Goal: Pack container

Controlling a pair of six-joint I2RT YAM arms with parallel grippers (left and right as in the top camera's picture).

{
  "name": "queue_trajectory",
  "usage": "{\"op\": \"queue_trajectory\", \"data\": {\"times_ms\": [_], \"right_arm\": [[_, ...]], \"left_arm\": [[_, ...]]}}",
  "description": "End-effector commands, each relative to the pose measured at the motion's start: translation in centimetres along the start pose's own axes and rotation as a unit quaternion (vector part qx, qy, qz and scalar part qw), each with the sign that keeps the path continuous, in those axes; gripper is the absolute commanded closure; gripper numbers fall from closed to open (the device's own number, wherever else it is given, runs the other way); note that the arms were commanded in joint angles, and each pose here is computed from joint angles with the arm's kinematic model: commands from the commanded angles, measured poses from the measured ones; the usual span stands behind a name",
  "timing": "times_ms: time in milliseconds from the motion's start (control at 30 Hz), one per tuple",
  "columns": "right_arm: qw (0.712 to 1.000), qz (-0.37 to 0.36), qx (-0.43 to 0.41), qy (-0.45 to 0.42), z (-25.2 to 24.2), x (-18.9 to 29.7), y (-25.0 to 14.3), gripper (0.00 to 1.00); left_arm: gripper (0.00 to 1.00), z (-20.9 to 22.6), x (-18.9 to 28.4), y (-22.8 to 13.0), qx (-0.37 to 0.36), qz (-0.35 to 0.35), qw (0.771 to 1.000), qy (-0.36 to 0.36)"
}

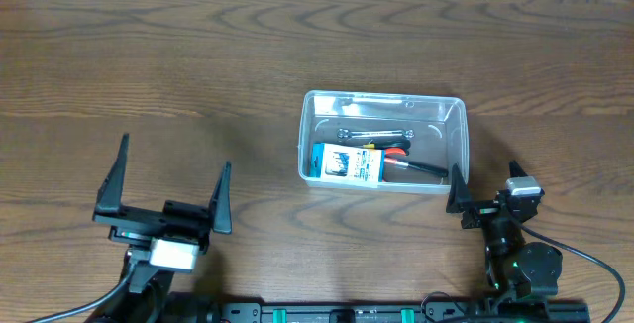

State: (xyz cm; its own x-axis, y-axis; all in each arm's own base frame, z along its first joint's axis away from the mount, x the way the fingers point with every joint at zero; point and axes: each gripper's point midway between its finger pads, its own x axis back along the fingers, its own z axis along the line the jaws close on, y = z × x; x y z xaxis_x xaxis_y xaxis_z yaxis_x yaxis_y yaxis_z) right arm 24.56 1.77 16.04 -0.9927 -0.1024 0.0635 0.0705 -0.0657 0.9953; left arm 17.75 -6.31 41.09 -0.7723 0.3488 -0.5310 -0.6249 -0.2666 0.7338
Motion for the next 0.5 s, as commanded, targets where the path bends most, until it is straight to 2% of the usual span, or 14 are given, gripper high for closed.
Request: {"op": "queue_trajectory", "data": {"times_ms": [0,133,267,467], "right_arm": [[1.0,-0.001,0.004,-0.005,-0.3,0.0,-0.1,0.01],[1.0,-0.001,0.004,-0.005,-0.3,0.0,-0.1,0.01],[1.0,-0.001,0.004,-0.005,-0.3,0.0,-0.1,0.01],[1.0,-0.001,0.004,-0.005,-0.3,0.0,-0.1,0.01]], "left_arm": [[0.02,0.1,0.4,-0.9,-0.017,-0.006,1.0,0.014],[0.02,0.2,0.9,-1.9,-0.035,-0.009,0.999,0.029],[0.02,-0.4,1.8,-3.8,-0.084,0.004,0.996,0.035],[0.02,0.3,3.4,-6.9,-0.081,0.036,0.992,0.087]]}}
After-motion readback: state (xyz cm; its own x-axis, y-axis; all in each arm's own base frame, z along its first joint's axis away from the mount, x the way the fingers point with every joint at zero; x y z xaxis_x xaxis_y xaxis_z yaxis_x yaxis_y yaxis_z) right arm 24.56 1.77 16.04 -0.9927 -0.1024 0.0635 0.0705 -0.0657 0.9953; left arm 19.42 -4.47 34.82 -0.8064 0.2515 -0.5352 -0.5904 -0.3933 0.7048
